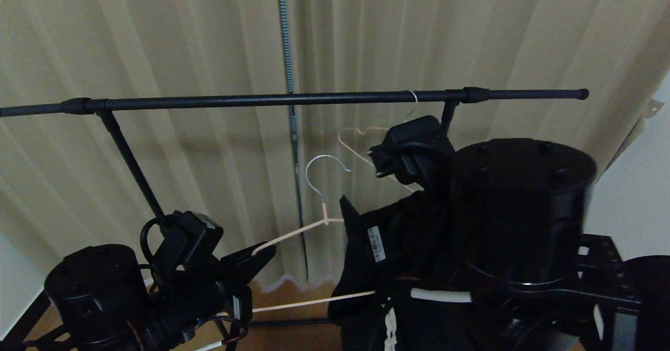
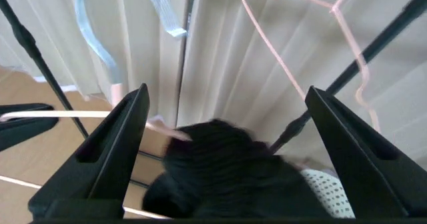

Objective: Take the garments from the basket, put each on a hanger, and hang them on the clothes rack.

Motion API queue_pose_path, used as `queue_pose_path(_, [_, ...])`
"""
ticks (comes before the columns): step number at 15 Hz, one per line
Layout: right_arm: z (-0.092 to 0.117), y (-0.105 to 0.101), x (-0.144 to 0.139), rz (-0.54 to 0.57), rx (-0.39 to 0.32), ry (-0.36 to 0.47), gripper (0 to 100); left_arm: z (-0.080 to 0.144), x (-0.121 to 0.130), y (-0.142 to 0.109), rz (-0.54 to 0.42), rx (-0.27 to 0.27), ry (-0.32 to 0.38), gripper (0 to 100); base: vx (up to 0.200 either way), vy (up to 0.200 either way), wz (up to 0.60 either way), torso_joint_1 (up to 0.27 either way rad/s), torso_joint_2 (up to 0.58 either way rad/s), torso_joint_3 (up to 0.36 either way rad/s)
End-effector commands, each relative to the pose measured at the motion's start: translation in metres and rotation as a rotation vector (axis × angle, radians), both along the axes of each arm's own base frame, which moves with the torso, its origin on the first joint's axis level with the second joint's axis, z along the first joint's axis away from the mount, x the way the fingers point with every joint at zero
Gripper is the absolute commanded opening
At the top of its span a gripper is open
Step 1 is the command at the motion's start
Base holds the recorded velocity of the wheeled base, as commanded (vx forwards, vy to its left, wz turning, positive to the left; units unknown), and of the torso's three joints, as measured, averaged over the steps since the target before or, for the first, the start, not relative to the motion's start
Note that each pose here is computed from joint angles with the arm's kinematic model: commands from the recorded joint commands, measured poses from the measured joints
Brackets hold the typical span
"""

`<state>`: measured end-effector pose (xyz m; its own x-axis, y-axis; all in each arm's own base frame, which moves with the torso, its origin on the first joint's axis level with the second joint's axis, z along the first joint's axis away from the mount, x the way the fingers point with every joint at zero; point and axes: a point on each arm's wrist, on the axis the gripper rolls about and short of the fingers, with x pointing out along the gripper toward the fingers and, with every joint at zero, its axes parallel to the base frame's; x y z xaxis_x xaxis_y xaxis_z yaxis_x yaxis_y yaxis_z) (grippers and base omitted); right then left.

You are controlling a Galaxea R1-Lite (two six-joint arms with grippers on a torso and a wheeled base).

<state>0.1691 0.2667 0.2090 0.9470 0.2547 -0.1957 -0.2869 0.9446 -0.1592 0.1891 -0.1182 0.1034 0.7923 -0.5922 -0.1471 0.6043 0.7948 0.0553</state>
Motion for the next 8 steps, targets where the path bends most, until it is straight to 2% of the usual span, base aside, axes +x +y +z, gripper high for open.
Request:
queue_pose_path(1, [0.022, -0.049, 0.003, 0.070, 0.024, -0.017, 100, 0.002, 0.000, 0.000, -0.001, -0.016, -0.007, 0, 0.000, 0.000, 0.00, 0.000, 0.00, 0.000])
queue_pose_path(2, [0.025, -0.078, 0.009, 0.177, 0.008, -0.011, 100, 0.002, -0.001, 0.001, -0.001, -0.026, -0.006, 0, 0.000, 0.000, 0.00, 0.000, 0.00, 0.000])
queue_pose_path(3, [0.023, -0.087, 0.013, 0.207, 0.005, -0.003, 100, 0.001, -0.002, 0.001, -0.001, -0.026, -0.005, 0, 0.000, 0.000, 0.00, 0.000, 0.00, 0.000])
queue_pose_path(5, [0.020, -0.123, 0.027, 0.318, 0.042, 0.040, 100, -0.001, -0.004, 0.003, -0.008, -0.018, 0.007, 0, 0.000, 0.000, 0.00, 0.000, 0.00, 0.000])
queue_pose_path(6, [0.020, -0.129, 0.027, 0.351, 0.049, 0.052, 100, -0.001, -0.004, 0.003, -0.010, -0.018, 0.008, 0, 0.000, 0.000, 0.00, 0.000, 0.00, 0.000])
queue_pose_path(7, [0.021, -0.140, 0.026, 0.450, 0.064, 0.083, 100, -0.002, -0.004, 0.003, -0.013, -0.017, 0.010, 0, 0.000, 0.000, 0.00, 0.000, 0.00, 0.000])
queue_pose_path(8, [0.021, -0.152, 0.028, 0.500, 0.033, 0.101, 100, -0.002, -0.004, 0.003, -0.013, -0.017, 0.010, 0, 0.000, 0.000, 0.00, 0.000, 0.00, 0.000])
